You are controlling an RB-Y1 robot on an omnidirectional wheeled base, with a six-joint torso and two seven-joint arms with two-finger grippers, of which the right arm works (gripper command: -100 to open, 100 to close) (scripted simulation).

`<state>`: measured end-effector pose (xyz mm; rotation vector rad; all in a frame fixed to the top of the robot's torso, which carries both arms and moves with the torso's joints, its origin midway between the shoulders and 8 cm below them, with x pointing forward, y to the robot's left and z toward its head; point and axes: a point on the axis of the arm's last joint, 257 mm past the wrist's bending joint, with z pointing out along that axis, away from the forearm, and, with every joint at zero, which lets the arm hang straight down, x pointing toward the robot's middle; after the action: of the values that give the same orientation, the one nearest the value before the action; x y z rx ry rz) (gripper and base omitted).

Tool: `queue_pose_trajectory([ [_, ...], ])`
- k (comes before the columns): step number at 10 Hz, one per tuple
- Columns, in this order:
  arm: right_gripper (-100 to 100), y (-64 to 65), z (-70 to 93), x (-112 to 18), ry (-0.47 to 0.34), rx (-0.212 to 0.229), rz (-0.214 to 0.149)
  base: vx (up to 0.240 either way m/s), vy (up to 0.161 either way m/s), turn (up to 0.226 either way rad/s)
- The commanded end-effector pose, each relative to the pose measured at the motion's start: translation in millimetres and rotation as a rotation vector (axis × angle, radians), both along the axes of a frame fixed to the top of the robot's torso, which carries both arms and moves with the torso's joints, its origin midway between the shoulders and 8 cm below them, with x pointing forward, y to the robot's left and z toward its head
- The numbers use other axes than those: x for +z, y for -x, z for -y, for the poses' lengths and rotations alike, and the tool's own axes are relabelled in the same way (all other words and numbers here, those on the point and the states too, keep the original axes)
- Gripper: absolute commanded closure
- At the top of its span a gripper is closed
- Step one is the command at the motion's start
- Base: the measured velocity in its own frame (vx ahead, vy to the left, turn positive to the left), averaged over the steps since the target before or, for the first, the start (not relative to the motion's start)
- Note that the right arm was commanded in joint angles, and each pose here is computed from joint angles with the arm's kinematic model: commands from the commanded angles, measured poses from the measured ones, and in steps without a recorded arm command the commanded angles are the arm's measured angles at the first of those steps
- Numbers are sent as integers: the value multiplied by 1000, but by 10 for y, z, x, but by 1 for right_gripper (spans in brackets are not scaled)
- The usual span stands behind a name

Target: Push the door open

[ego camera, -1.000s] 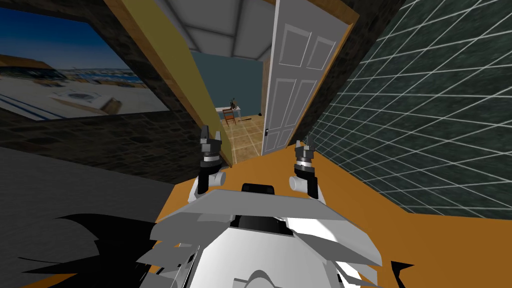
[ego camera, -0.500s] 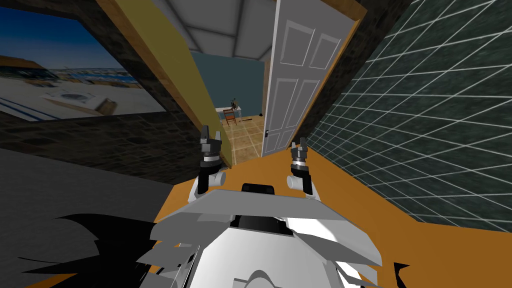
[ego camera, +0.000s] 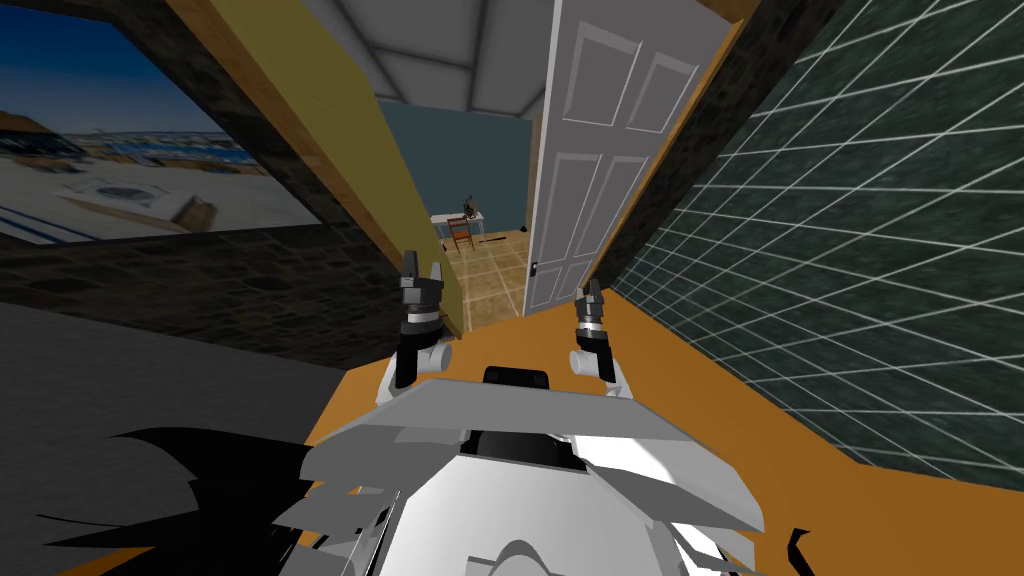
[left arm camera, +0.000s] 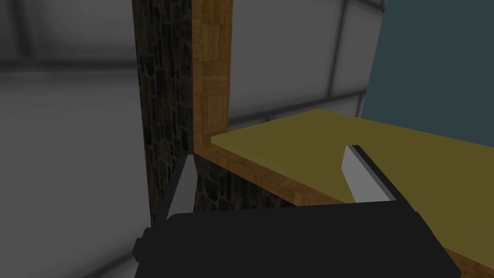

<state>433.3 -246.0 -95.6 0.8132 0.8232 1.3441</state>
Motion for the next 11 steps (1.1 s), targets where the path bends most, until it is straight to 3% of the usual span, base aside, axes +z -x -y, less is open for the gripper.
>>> queue_pose_trajectory([
  [1,-100,-49,-28,-114,2,8,-17,47,-23,21],
  [4,-100,-167,-95,-370,8,27,-55,86,-40,50],
  [5,-100,-168,-95,-375,8,27,-56,67,-37,9],
  [11,-100,-344,-219,-801,16,58,-119,68,-40,36],
])
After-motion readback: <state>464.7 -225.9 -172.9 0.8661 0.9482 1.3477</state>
